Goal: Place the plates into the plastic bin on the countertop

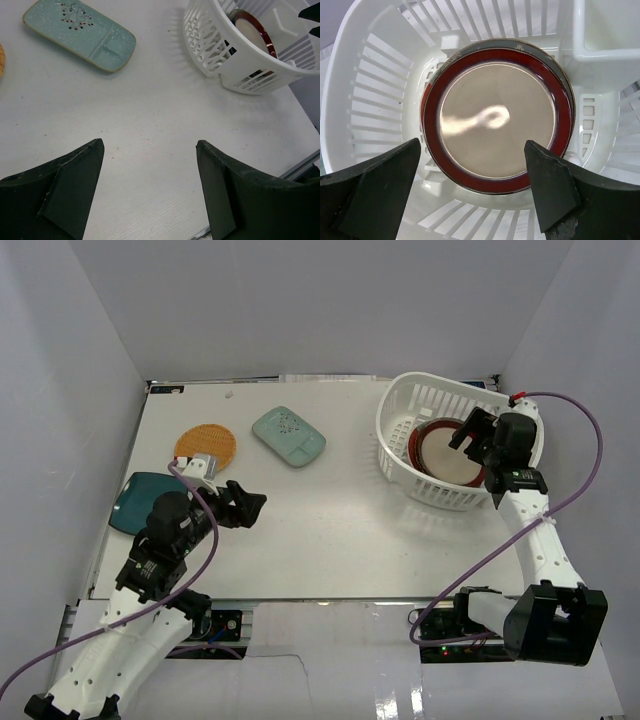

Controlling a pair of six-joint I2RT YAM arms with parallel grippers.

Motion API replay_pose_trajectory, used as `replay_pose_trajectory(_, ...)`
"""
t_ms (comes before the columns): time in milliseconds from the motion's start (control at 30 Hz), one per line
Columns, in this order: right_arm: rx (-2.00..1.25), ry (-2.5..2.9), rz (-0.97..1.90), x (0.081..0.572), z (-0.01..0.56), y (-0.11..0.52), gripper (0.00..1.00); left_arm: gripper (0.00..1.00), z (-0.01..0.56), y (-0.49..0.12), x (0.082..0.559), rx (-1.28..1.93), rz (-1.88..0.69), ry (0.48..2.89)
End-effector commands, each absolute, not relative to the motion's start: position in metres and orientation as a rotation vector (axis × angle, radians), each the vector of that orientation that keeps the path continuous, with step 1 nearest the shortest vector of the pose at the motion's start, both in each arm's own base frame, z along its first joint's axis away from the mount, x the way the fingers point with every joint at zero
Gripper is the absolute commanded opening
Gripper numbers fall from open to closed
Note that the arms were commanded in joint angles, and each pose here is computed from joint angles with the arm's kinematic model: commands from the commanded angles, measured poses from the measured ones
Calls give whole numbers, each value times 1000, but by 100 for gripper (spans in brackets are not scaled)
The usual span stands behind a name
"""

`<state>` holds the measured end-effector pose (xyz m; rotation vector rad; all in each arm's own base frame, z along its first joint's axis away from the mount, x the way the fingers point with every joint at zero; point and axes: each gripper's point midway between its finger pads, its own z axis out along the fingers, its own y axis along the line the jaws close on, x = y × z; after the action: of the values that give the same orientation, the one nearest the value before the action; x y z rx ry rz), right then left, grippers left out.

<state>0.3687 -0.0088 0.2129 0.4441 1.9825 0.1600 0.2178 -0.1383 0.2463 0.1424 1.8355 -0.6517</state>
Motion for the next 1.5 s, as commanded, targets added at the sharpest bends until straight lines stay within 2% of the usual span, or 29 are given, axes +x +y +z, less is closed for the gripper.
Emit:
replay_pose_trajectory(0, 403, 1944, 145, 369, 219, -9, 90, 85, 259, -133, 221, 121, -630, 1793)
replay_pose_trajectory(67, 395, 1958, 153, 367, 213, -7, 90, 85, 259, -132, 221, 120, -629, 1792)
replay_pose_trajectory(167, 309, 1956, 290, 366, 217, 20, 95, 85, 267, -132, 221, 112, -634, 1777)
replay_pose_trajectory(300, 78, 1910, 525, 349, 240, 116, 100, 85, 304, -127, 219, 64, -654, 1681)
replay_pose_trajectory(400, -100, 1899, 701, 314, 236, 222, 90, 86, 346, -110, 220, -23, -627, 1545)
replay_pose_trajectory(533, -251, 1906, 840, 290, 223, 320, 84, 90, 373, -102, 222, -71, -618, 1477)
replay_pose_trajectory(633, -368, 1969, 915, 275, 188, 392, 81, 92, 373, -101, 228, -92, -598, 1486)
replay_pose_trajectory(667, -379, 1938, 976, 277, 205, 418, 79, 93, 370, -100, 230, -103, -593, 1493)
replay_pose_trajectory(700, -425, 1985, 985, 270, 176, 446, 77, 93, 365, -100, 233, -109, -586, 1508)
replay_pose_trajectory(767, -446, 2008, 1047, 272, 159, 491, 72, 93, 362, -100, 235, -118, -578, 1517)
replay_pose_trajectory(900, -524, 2039, 1201, 255, 141, 558, 65, 93, 348, -81, 242, -194, -470, 1540)
replay_pose_trajectory(1000, -542, 2067, 1194, 244, 119, 555, 63, 94, 319, -68, 251, -315, -397, 1618)
replay_pose_trajectory(1067, -540, 2023, 1218, 239, 135, 547, 62, 94, 292, -73, 258, -348, -399, 1686)
replay_pose_trajectory(1100, -562, 2044, 1186, 235, 124, 536, 61, 93, 285, -78, 261, -373, -423, 1705)
replay_pose_trajectory(1167, -605, 1982, 1179, 228, 147, 521, 61, 93, 269, -80, 272, -416, -394, 1761)
replay_pose_trajectory(1233, -646, 1990, 1160, 216, 138, 499, 61, 93, 264, -75, 283, -496, -380, 1762)
replay_pose_trajectory(1300, -677, 1934, 1202, 203, 163, 486, 61, 93, 258, -76, 296, -544, -394, 1773)
replay_pose_trajectory(1333, -700, 1954, 1187, 196, 154, 473, 61, 93, 254, -68, 302, -614, -407, 1770)
replay_pose_trajectory(1467, -815, 1870, 1180, 173, 179, 438, 64, 93, 216, -32, 315, -831, -442, 1781)
